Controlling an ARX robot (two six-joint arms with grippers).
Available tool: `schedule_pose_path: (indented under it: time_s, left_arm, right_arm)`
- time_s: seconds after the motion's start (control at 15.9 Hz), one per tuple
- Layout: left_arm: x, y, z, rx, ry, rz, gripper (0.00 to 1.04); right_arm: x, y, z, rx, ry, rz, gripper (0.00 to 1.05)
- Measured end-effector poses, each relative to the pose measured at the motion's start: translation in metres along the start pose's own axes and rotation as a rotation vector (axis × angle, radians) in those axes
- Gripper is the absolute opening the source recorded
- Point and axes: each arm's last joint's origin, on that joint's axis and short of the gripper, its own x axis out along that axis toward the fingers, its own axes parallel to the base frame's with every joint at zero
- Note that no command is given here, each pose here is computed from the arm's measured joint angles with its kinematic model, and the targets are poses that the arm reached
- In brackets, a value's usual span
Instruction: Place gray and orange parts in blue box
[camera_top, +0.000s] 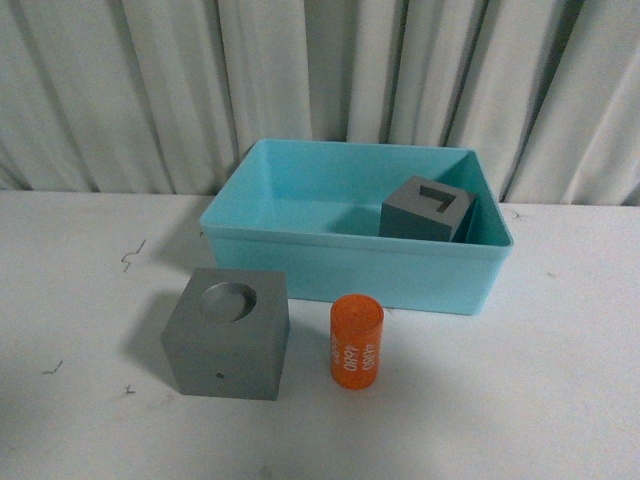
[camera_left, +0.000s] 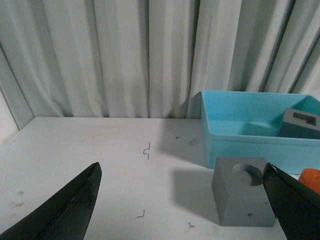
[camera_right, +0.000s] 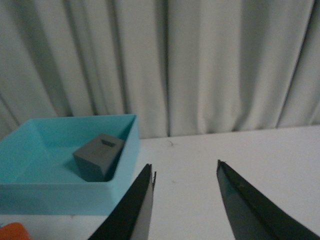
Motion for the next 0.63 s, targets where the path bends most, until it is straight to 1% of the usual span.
schedule_pose_path:
  time_s: [0.06,0.13,0.25,0.38,0.44,0.5,0.63]
  left_arm:
    - [0.000,0.000,0.000,0.000,0.000,-0.002,0.98]
    - [0.000,0.000,0.000,0.000,0.000,0.000,0.98]
    - [0.000,0.000,0.000,0.000,0.000,0.000,0.98]
    - [0.000,0.000,0.000,0.000,0.000,0.000,0.98]
    - [0.000,0.000,0.000,0.000,0.000,0.000,0.98]
    - [0.000,0.000,0.000,0.000,0.000,0.000,0.98]
    - [0.000,0.000,0.000,0.000,0.000,0.000,0.98]
  right_arm:
    - [-0.004,0.003,-0.001,-0.019,-0.003,0.024,0.31]
    - [-0.007,0.002,-0.004,-0.025,0.009,0.018,0.24]
    - [-0.016,0.002,-0.012,-0.033,0.036,0.010,0.04]
    - [-0.023,0.001,-0.011,-0.042,0.019,0.010,0.02]
    - [-0.028,0.001,-0.014,-0.042,-0.021,0.011,0.02]
    - [-0.033,0.001,-0.023,-0.043,0.037,0.009,0.02]
    - [-0.039,0.001,-0.017,-0.043,-0.004,0.010,0.02]
